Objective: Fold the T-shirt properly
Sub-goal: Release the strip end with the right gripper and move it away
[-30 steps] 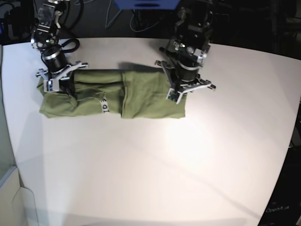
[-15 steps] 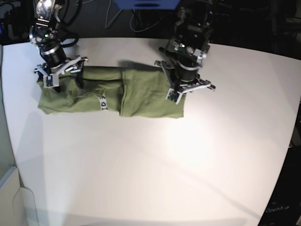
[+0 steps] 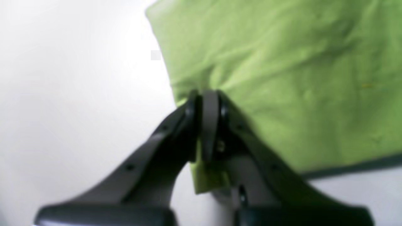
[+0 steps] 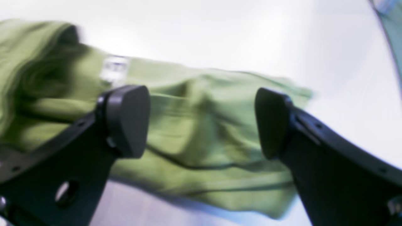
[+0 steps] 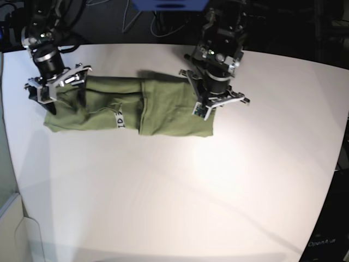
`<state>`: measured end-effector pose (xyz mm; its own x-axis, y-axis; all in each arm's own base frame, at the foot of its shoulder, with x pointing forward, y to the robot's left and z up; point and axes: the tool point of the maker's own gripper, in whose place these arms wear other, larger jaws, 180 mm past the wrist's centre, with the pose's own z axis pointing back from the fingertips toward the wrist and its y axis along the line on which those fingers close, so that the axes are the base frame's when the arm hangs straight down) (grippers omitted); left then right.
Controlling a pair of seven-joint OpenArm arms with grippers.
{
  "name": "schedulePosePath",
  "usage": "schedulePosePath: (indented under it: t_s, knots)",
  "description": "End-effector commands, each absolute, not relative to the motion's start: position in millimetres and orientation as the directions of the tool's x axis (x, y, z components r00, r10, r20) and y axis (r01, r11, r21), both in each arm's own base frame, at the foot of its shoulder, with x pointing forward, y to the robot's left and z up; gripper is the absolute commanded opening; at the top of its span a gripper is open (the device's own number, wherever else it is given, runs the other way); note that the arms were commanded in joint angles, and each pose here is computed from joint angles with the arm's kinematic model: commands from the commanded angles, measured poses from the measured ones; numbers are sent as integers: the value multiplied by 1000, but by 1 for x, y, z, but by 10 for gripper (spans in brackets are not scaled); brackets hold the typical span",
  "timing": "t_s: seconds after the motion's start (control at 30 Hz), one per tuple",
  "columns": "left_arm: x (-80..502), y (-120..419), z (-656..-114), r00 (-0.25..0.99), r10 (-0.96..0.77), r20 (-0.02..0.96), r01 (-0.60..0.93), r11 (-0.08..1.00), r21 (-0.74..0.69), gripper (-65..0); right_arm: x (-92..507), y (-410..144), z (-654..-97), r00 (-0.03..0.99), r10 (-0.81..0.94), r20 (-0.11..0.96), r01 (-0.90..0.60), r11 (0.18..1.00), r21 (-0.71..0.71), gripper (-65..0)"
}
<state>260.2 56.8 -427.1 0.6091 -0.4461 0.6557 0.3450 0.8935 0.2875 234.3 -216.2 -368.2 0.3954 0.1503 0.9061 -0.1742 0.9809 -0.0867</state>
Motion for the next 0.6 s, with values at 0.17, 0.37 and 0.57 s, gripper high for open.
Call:
schedulePosePath:
  t_s: [0.17, 0.37, 0.57]
  knots:
    - [263, 55, -421, 599, -437, 671, 335, 898, 285, -632, 254, -250, -378, 439, 162, 884, -149, 983, -107, -158]
    - [260, 55, -422, 602, -435, 670, 335, 899, 283, -632, 265, -273, -374, 456, 149, 878, -119, 987, -105, -158]
    - [260, 56, -421, 601, -436, 670, 333, 899, 286, -632, 267, -287, -373, 473, 142, 870, -85, 990, -115, -158]
